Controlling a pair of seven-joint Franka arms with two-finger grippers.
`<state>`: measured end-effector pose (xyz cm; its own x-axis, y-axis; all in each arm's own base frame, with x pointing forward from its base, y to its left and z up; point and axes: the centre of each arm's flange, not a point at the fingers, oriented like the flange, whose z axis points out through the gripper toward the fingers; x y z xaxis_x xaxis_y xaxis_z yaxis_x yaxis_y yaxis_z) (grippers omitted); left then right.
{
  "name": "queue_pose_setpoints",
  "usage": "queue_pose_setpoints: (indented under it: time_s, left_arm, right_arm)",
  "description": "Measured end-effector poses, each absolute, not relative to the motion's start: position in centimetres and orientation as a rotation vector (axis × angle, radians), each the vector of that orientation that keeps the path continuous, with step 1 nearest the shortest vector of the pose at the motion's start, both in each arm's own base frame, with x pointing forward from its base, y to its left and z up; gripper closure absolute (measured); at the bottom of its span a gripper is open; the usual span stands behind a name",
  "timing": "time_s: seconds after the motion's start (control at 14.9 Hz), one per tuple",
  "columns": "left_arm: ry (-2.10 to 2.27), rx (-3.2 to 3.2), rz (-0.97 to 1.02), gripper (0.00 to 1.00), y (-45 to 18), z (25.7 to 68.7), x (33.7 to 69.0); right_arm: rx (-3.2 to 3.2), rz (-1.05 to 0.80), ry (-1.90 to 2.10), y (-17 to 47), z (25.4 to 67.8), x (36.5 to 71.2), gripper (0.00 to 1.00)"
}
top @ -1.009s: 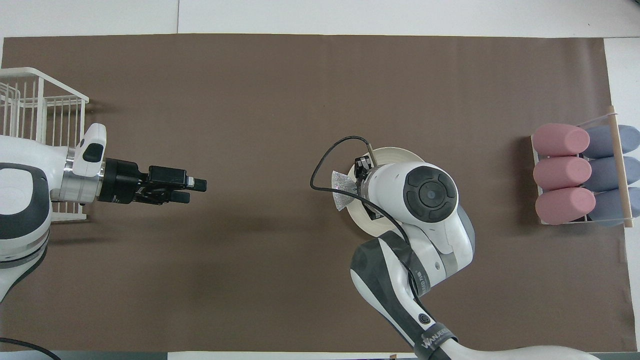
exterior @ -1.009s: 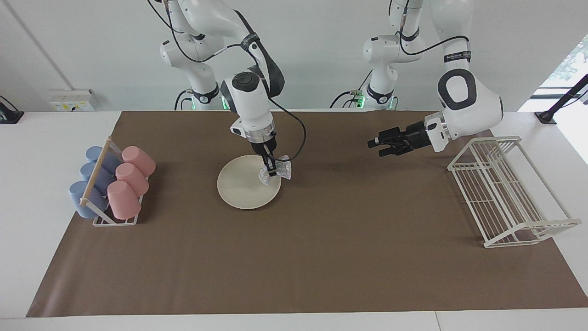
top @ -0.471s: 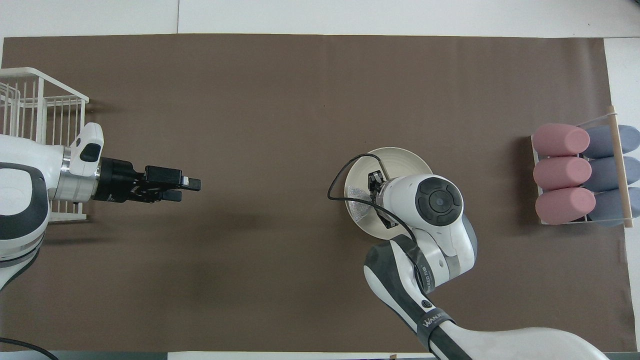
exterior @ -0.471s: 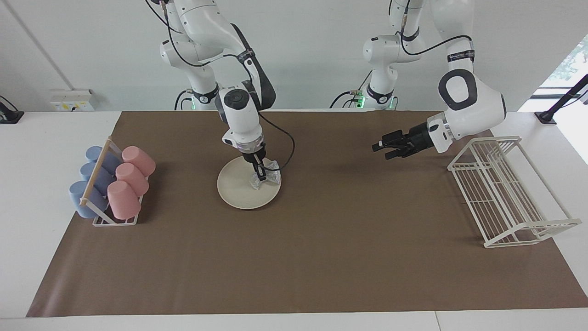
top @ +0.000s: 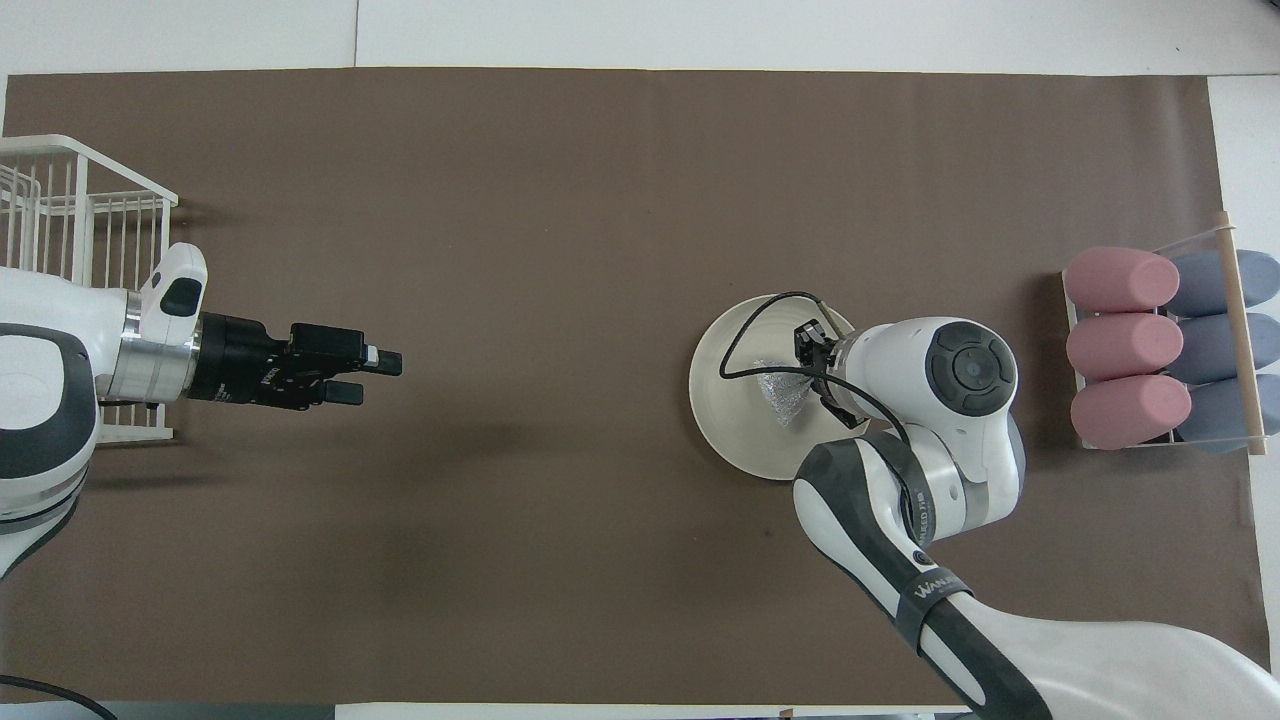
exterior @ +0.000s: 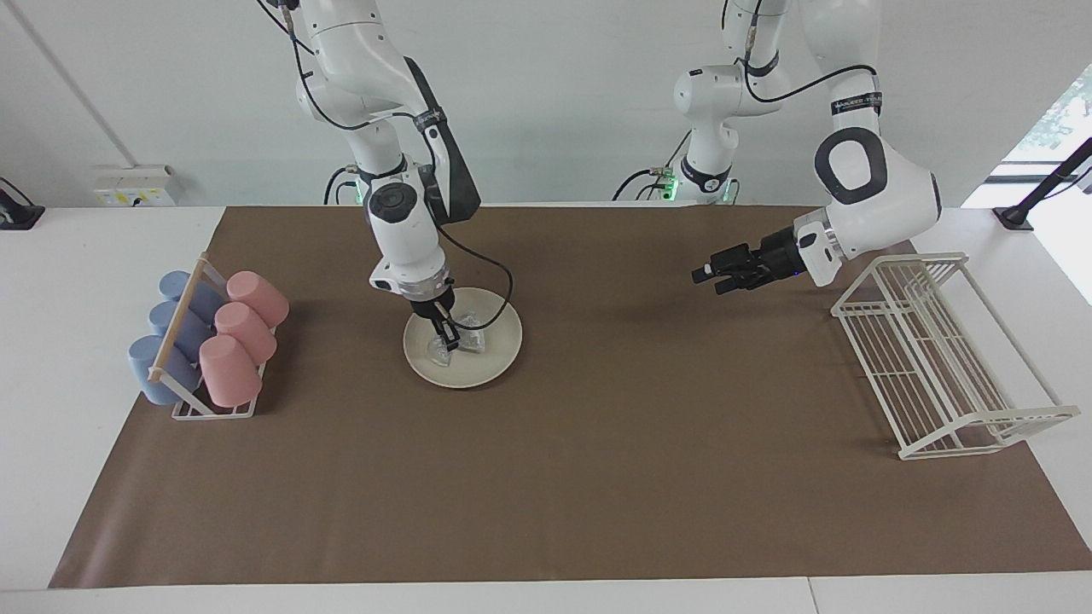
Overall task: Wipe plate with sponge
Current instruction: 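Rub the cloth around the plate surface with the right gripper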
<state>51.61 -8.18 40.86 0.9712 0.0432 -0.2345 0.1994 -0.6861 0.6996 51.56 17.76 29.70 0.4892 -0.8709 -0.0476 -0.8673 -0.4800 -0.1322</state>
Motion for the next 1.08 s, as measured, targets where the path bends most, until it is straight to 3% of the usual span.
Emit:
queue_pose_setpoints:
  time_s: [0.61, 1.08]
  left_arm:
    - [0.202, 2.341, -0.178, 0.00, -7.7, 41.3, 52.5]
    - [0.209, 2.349, -0.159, 0.00, -7.7, 41.2, 52.7]
  right_arm:
    - [-2.437, 0.137, 1.606, 24.7, 29.5, 48.2, 0.90]
    - [-2.576, 0.049, 1.345, 16.8, 29.5, 51.4, 0.90]
